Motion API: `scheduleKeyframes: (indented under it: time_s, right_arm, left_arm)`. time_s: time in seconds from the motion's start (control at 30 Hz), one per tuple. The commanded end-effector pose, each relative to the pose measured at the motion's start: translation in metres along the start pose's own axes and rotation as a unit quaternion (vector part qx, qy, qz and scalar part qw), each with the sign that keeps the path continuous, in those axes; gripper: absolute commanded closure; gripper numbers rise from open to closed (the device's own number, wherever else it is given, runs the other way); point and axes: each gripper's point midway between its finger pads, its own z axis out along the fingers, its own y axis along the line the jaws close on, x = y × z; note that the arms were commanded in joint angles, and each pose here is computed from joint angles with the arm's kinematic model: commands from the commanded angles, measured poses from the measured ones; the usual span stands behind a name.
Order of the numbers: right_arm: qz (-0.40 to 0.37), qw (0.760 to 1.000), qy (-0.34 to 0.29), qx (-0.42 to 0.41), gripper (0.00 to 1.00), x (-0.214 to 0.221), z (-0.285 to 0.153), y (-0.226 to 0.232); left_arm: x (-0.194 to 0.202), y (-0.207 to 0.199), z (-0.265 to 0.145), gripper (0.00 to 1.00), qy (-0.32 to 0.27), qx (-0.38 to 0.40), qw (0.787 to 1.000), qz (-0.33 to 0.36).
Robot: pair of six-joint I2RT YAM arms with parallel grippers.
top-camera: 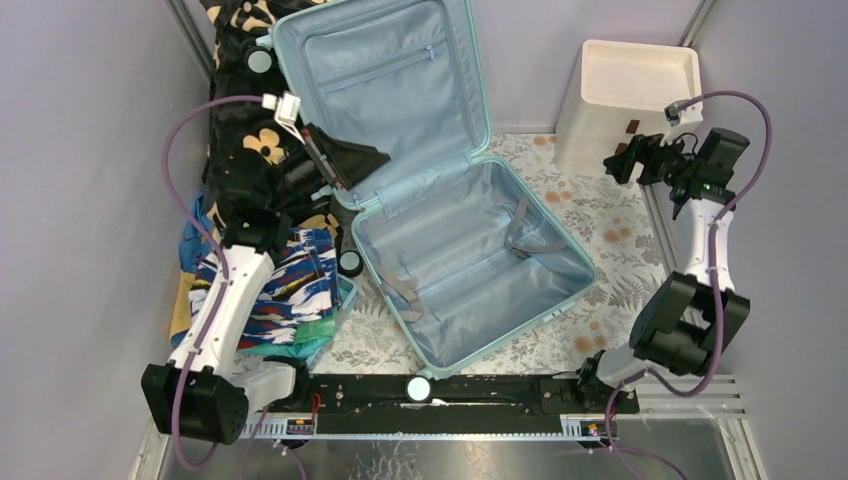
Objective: Open, take out, and arrange the luggage
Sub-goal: Reset both arms
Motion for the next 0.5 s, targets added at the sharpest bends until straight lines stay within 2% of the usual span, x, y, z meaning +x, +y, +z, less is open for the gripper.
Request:
scheduleKeyframes:
  time_s: [0.0,0.07,0.2,0.3,0.47]
  right_arm:
    - [0.018,0.998,-0.038,0.041,0.18,-0.039,0.016,-0.035]
    - [0.035,0.996,-0.045,0.063,0.26,-0.048,0.023,-0.051]
    - [0.06,0.992,-0.032,0.107,0.34,-0.053,0.037,-0.083]
    - [0.067,0.989,-0.017,0.131,0.38,-0.048,0.049,-0.101]
    - [0.072,0.987,0.012,0.145,0.44,-0.033,0.074,-0.122]
  left_arm:
    - [0.034,0.006,-0.007,0.01,0.027,-0.017,0.988,0.151]
    - [0.056,0.023,-0.007,0.01,0.041,-0.04,0.983,0.174]
    - [0.093,0.054,-0.009,0.01,0.071,-0.07,0.978,0.183]
    - [0.105,0.073,-0.012,0.01,0.096,-0.098,0.974,0.179]
    - [0.112,0.074,-0.012,0.01,0.107,-0.091,0.974,0.178]
